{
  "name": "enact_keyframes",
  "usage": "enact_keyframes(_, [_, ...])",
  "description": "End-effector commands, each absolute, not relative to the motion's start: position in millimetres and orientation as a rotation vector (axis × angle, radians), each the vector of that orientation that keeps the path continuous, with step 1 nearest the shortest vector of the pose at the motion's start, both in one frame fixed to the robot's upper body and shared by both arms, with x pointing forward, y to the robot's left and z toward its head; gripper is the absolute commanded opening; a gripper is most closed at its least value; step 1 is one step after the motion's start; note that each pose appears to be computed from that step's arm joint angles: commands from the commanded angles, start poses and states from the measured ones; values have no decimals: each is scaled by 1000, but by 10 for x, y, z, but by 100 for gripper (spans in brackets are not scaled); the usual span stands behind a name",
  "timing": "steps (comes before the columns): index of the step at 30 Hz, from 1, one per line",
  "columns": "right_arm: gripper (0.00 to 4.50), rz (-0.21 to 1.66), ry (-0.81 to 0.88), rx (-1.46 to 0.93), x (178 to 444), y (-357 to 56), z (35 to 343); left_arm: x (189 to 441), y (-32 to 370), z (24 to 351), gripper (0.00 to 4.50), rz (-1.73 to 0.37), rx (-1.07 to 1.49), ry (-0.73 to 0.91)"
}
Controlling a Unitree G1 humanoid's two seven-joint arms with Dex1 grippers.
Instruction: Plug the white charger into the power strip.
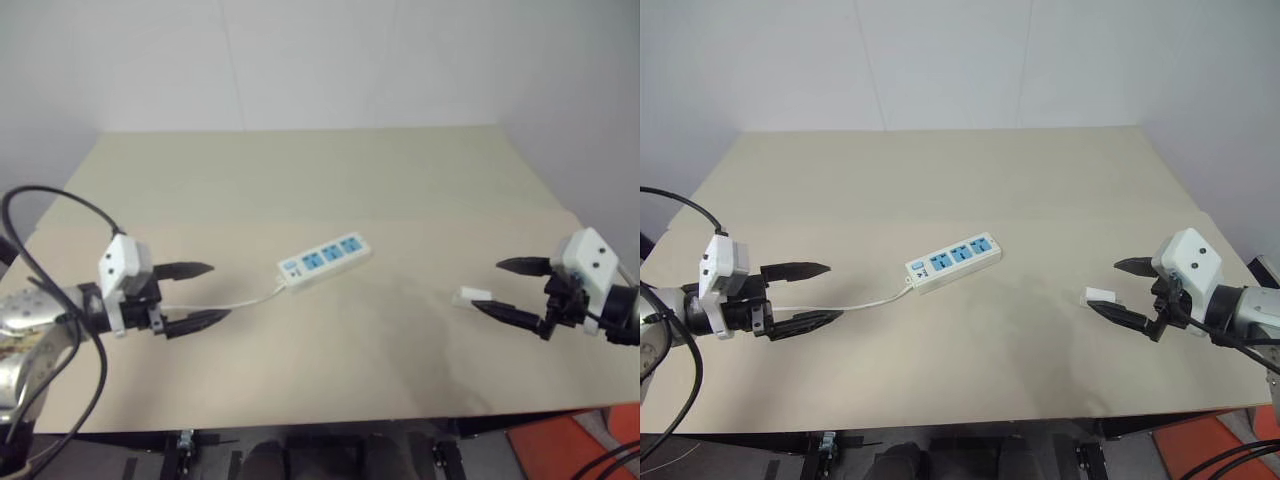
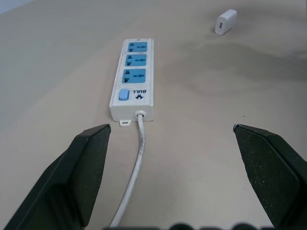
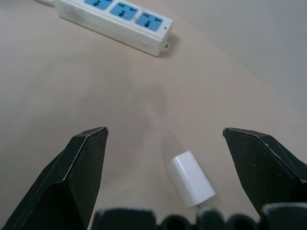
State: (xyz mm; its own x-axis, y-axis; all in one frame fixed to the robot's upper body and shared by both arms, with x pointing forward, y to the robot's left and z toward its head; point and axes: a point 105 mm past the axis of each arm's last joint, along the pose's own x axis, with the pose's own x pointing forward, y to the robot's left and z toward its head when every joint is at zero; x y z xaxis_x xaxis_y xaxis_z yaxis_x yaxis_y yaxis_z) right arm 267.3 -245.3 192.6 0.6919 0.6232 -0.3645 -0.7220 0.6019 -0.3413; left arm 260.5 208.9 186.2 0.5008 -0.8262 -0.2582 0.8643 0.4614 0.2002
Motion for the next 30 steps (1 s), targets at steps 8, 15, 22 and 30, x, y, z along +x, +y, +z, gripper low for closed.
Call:
enact_keyframes(8, [450,775,169,-504,2663,-2423,2025,2622,2016,1955,449,-1067,342,98])
enact_keyframes(15, [450,763,151,-503,2711,-2409,2044,2796,1942,1960,449,-1030,348,43])
enact_keyframes(22, [450,769,91,-495,2804,-2284,2117,3231,1615,1782,449,-1035,337,-18])
enact_keyframes(30, [450,788,58,-503,2839,-2187,2183,3511,1367,1471,449,-1077,351,8])
